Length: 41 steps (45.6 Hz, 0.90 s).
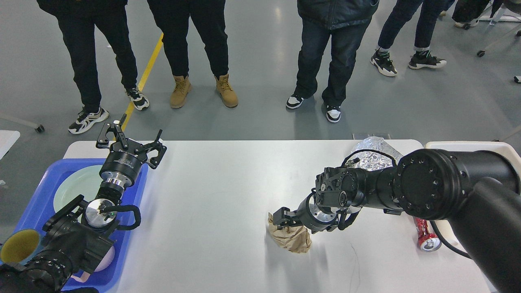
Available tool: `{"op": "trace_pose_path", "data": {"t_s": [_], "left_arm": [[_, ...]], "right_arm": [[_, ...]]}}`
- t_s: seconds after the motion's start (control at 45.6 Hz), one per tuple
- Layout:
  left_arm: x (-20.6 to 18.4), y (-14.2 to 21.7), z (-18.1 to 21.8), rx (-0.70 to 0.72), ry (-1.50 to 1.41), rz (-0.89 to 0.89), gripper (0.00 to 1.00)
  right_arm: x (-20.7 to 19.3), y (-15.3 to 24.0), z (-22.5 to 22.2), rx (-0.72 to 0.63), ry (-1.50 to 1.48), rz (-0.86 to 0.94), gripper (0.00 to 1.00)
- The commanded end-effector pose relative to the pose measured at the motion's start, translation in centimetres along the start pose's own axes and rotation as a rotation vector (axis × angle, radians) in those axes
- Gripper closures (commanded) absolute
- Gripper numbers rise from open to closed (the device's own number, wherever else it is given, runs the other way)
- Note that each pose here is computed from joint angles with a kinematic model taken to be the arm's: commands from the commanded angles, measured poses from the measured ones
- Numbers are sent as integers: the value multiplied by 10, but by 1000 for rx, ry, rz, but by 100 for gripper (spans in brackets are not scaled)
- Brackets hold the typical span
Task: Tidy desktop
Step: 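Lower the right gripper and grasp the brown napkin, then lift the napkin and drop it into the white bin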
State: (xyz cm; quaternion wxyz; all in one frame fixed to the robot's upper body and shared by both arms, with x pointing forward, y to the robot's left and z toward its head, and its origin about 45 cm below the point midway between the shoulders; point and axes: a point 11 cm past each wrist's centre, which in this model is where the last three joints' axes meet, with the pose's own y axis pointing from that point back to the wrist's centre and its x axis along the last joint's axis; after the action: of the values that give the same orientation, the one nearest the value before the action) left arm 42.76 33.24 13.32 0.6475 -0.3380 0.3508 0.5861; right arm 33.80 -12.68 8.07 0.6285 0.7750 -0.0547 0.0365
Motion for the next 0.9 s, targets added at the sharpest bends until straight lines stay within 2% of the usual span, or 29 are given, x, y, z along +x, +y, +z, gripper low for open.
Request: {"op": "trace_pose_path", "data": {"t_s": [0.0,0.131,0.175,0.219,0.263,0.307,0.329,0.351,0.767,0.877], "left_arm": [[0,0,0,0,1,0,4],[0,0,0,0,0,0,4],[0,0,0,0,0,0,4],[0,0,0,0,0,0,4],[0,0,0,-1,1,0,4],[0,0,0,0,0,0,4],[0,0,0,0,0,0,4],[0,0,0,-1,1,0,4],[0,0,0,0,0,0,4],[0,0,0,0,-1,1,4]], "right_arm": [[-12,-9,7,-4,-18,-28,0],[-19,-14,7,8,-34,-43,1],[-20,-15,7,7,-37,-40,6],[-19,-15,7,6,-35,-30,16],[-19,-15,5,5,-28,-23,30],[-18,-14,4,3,-19,-25,52],[-19,-11,3,-1,-11,-39,90],[-18,-10,2,-2,-7,-43,99],[6,17,-20,47,-6,-38,100],[34,53,-9,38,-28,9,100]]}}
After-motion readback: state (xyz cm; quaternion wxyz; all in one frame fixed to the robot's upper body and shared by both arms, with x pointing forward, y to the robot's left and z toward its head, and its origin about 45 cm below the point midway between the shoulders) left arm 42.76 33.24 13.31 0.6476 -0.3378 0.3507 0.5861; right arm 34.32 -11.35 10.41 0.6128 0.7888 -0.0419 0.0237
